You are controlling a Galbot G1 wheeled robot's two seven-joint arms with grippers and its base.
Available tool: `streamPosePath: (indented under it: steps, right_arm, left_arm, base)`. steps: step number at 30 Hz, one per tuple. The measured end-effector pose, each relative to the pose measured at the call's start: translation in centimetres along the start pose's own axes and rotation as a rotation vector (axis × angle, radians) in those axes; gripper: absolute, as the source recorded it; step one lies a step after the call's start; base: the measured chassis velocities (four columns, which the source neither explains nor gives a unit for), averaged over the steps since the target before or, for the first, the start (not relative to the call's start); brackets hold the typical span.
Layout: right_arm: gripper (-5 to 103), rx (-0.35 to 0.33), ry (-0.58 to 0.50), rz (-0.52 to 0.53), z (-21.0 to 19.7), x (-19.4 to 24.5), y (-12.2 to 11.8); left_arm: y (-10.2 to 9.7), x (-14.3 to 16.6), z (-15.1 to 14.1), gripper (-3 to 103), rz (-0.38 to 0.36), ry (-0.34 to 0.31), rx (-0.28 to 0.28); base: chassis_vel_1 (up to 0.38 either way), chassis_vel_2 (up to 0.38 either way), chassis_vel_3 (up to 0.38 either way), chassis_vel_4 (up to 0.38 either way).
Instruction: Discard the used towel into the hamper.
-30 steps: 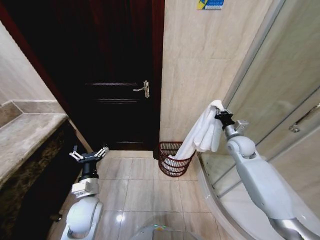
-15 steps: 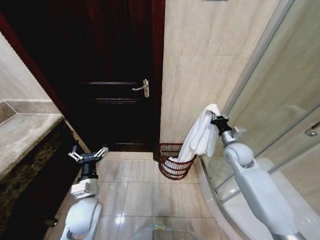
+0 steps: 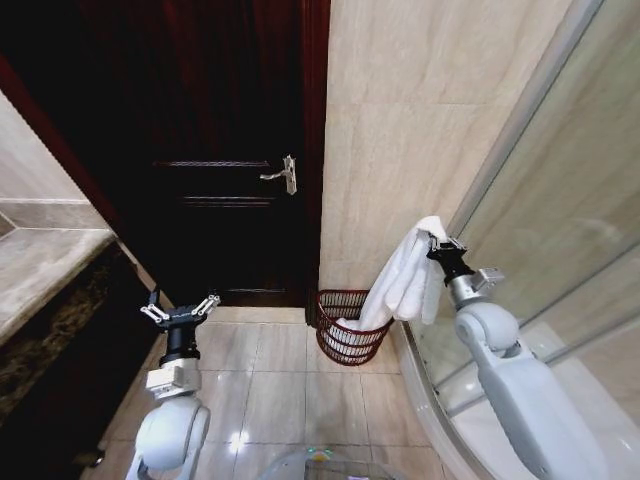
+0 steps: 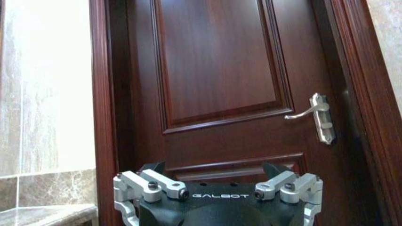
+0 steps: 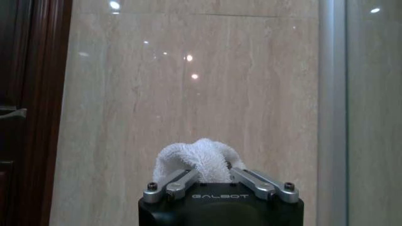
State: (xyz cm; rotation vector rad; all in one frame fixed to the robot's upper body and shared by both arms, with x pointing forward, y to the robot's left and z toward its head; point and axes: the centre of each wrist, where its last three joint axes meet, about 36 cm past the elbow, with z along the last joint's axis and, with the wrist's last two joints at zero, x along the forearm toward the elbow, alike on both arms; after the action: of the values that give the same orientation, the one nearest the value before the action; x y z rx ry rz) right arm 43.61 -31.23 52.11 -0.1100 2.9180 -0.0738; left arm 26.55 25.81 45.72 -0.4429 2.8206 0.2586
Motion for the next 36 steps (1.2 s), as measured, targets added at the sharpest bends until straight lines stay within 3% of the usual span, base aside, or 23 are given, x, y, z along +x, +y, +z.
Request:
streamPosePath:
  steps: [18, 36]
  right_arm:
    - [4, -0.010, -0.002, -0.046, 0.1, 2.1, 2.2]
    - [4, -0.011, 0.007, -0.038, 0.8, 3.5, 3.0]
  left_arm:
    - [-0.1, 0.0, 0.2, 100, 0.008, -0.001, 0.001]
    - [0.0, -0.6, 1.0, 100, 0.003, -0.027, 0.019]
  base:
    - [-0.053, 0.059, 0.055, -0.057]
    - [-0.059, 0.050, 0.057, -0.058]
